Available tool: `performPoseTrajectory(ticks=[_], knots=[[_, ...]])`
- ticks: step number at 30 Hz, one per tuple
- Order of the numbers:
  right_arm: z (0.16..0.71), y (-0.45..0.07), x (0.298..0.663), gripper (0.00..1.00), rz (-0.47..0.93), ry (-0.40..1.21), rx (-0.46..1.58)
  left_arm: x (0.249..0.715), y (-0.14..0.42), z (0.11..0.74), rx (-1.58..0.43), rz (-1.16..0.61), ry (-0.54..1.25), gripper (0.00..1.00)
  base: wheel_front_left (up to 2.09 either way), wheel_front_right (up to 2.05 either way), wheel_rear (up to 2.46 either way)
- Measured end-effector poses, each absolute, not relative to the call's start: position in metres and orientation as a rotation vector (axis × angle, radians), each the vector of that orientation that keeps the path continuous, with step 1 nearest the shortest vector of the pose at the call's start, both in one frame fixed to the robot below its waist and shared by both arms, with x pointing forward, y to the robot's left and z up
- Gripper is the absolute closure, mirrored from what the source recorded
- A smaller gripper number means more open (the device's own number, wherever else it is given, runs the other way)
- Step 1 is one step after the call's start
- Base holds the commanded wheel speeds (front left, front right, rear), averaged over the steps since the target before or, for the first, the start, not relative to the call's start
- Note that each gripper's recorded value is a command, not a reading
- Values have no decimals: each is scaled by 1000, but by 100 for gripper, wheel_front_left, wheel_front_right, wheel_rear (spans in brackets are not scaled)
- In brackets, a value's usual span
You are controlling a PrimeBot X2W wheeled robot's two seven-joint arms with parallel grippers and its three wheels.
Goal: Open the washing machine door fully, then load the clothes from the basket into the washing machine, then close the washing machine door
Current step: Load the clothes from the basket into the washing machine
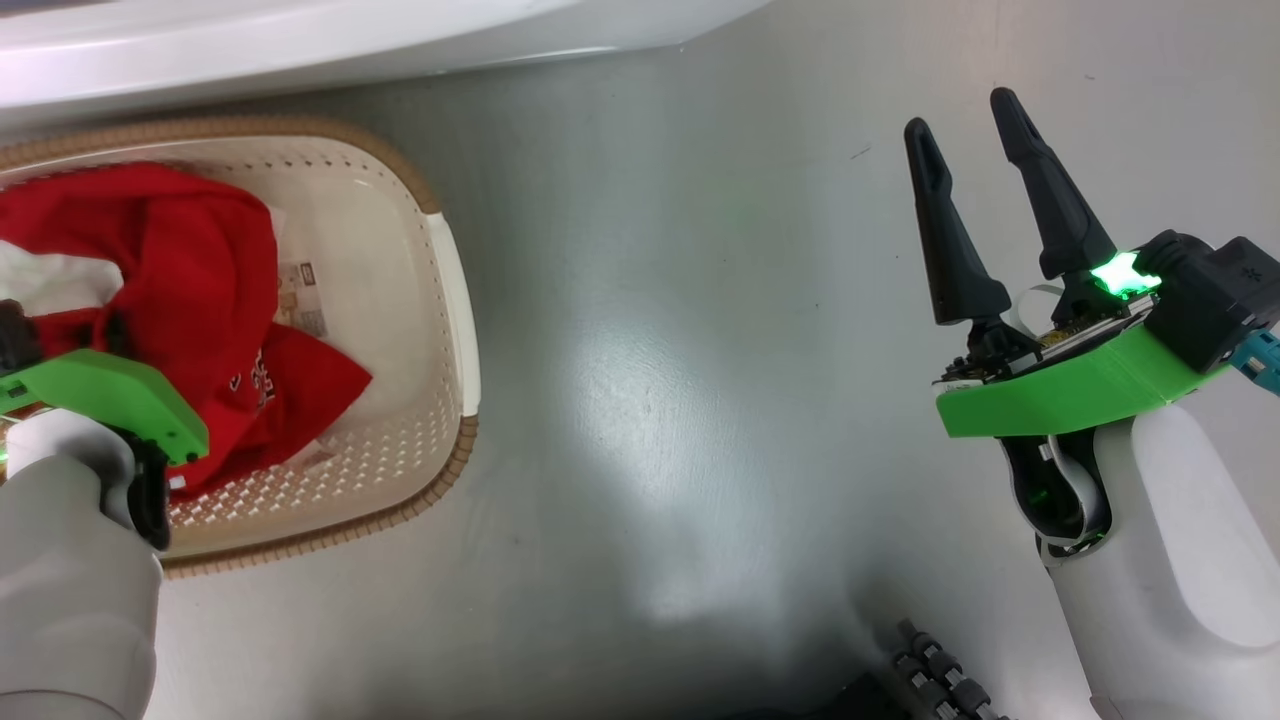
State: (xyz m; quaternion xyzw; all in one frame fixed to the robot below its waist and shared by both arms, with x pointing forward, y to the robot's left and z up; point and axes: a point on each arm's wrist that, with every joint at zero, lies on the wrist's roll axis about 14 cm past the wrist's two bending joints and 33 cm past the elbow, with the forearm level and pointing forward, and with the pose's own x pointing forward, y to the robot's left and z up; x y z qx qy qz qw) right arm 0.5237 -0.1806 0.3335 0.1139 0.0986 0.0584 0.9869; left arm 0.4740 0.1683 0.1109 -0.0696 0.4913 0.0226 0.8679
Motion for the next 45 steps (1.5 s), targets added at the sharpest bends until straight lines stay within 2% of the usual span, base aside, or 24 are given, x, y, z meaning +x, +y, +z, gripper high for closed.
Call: performPoseTrajectory(ticks=[15, 28, 45], knots=[[365, -177, 527, 0, 129, 139, 234, 487, 162, 147, -163, 29, 939, 100, 0, 0, 0], [408, -170, 525, 0, 148, 64, 246, 477, 156, 190, -215, -2, 844, 100, 0, 0, 0], [451, -166, 501, 0, 158, 8, 265, 472, 163, 268, -238, -31, 621, 100, 0, 0, 0]])
